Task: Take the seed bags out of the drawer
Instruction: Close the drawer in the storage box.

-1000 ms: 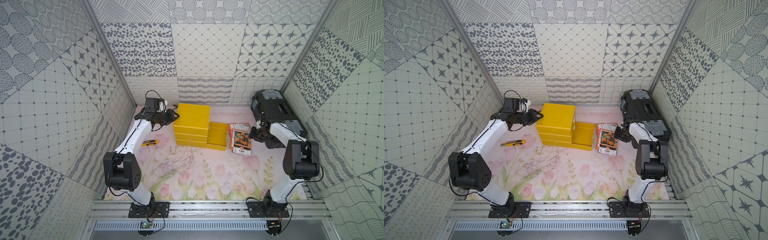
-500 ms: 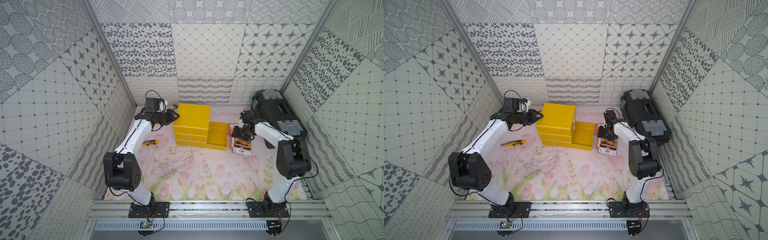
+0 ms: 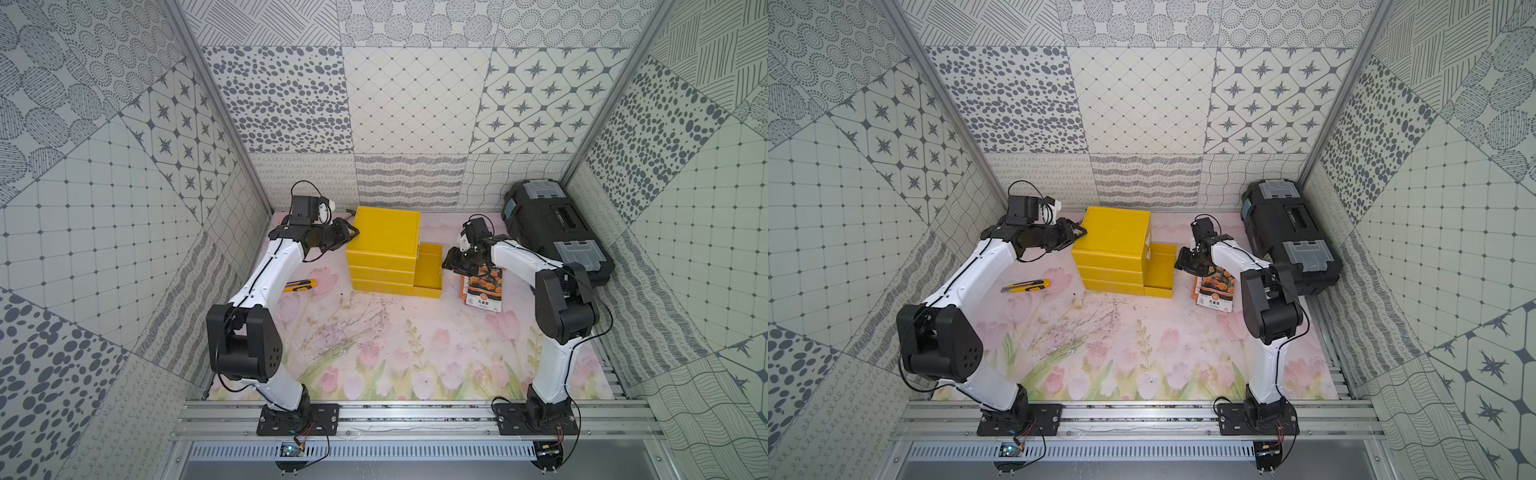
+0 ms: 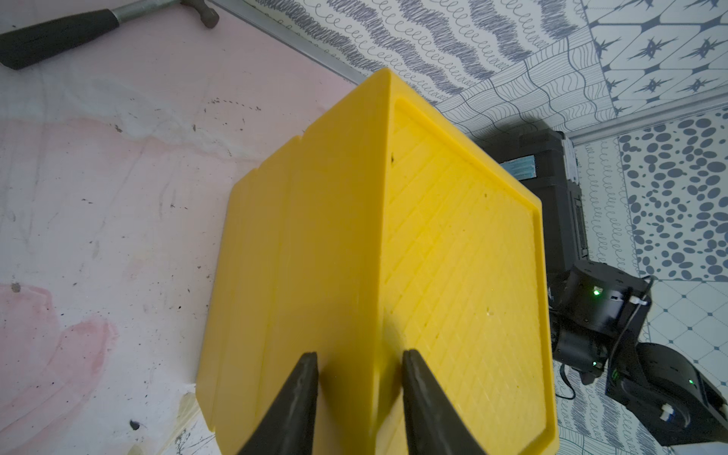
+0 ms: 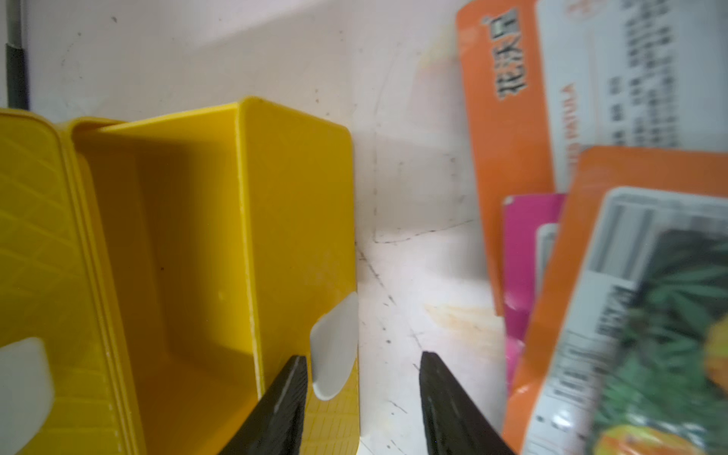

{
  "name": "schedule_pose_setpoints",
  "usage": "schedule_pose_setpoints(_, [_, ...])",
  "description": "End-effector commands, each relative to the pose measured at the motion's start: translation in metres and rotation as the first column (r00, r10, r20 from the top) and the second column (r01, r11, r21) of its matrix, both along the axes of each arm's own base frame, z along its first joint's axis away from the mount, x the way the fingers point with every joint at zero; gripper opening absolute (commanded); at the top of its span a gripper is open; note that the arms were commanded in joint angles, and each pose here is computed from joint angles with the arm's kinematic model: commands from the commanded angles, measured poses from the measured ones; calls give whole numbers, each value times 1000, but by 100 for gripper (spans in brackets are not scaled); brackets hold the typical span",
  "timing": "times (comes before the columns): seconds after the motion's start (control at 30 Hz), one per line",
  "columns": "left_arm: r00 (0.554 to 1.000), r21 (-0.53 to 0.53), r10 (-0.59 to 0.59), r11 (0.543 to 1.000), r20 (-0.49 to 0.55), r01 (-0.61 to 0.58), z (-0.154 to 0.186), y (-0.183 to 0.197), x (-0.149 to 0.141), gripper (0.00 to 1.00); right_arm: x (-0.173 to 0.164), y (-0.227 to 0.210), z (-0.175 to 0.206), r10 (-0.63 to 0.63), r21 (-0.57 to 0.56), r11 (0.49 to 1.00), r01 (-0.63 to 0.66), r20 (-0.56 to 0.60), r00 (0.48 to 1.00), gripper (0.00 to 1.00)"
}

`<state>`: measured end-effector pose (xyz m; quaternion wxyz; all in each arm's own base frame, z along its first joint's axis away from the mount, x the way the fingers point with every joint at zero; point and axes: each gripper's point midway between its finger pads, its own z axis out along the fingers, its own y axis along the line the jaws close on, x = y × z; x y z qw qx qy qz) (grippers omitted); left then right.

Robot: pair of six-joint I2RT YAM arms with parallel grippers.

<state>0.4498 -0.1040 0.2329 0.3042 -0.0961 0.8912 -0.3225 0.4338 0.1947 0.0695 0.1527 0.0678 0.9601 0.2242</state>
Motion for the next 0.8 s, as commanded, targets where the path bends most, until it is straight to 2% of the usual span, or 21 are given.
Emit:
schedule_pose_setpoints(0.0, [992, 44, 31, 999, -122, -26, -28, 11, -15, 38, 10, 35, 2, 26, 94, 995, -27, 17, 1000, 52])
schedule_pose_setpoints(0.23, [992, 43, 30, 999, -122, -24, -28, 11, -15, 38, 13, 80, -1, 61, 199, 978, -61, 9, 998, 52])
schedule_pose_setpoints(0.47, [992, 44, 32, 999, -123, -26, -29, 11, -15, 38, 16, 102, 5, 62, 322, 945, -60, 4, 998, 52])
schedule_pose_setpoints(0.63, [993, 32, 25, 999, -114, -22, -26, 9, -15, 38, 13, 102, 8, 73, 322, 944, -73, 13, 997, 53])
schedule_pose_setpoints(0.77, [998, 26, 30, 999, -58, -29, -14, 12, -11, 40, 6, 75, 19, 53, 272, 960, -63, 43, 998, 54])
